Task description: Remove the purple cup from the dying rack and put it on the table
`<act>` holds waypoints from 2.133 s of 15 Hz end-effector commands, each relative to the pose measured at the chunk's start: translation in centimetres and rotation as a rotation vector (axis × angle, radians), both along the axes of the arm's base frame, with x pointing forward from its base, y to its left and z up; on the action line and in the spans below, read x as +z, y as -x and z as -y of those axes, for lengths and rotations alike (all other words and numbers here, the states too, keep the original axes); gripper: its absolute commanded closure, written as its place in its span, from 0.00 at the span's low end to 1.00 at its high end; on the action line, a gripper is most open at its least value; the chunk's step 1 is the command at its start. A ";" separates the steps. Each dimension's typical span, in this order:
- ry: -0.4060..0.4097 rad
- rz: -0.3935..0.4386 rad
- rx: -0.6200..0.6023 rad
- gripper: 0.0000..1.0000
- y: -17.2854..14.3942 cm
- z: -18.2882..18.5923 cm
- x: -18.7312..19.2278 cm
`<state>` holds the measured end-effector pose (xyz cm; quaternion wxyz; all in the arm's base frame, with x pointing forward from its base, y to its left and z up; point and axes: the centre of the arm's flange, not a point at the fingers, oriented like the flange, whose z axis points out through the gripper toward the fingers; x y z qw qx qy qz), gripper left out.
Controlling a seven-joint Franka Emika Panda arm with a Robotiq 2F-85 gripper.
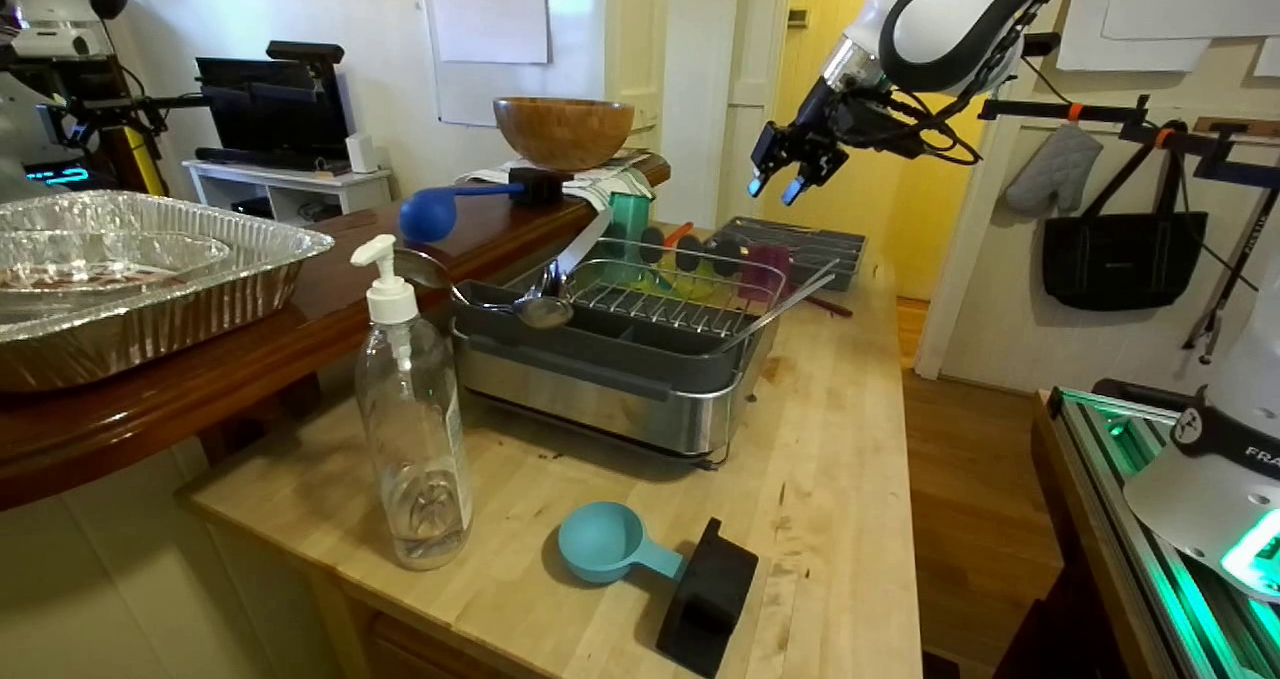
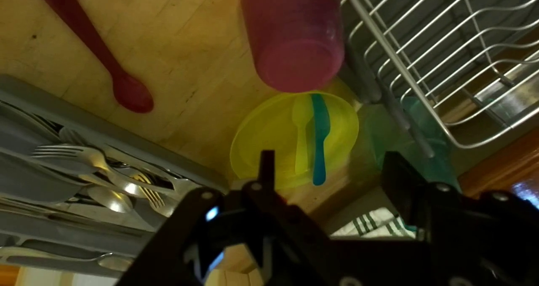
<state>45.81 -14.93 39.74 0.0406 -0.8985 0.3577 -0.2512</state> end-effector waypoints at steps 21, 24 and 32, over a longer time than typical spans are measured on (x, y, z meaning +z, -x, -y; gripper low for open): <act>-0.071 -0.200 0.094 0.00 -1.8 -0.3 -8.1; -0.069 -0.191 0.100 0.25 -2.1 -0.2 -8.3; -0.055 -0.176 0.116 0.57 -2.2 -0.1 -7.4</act>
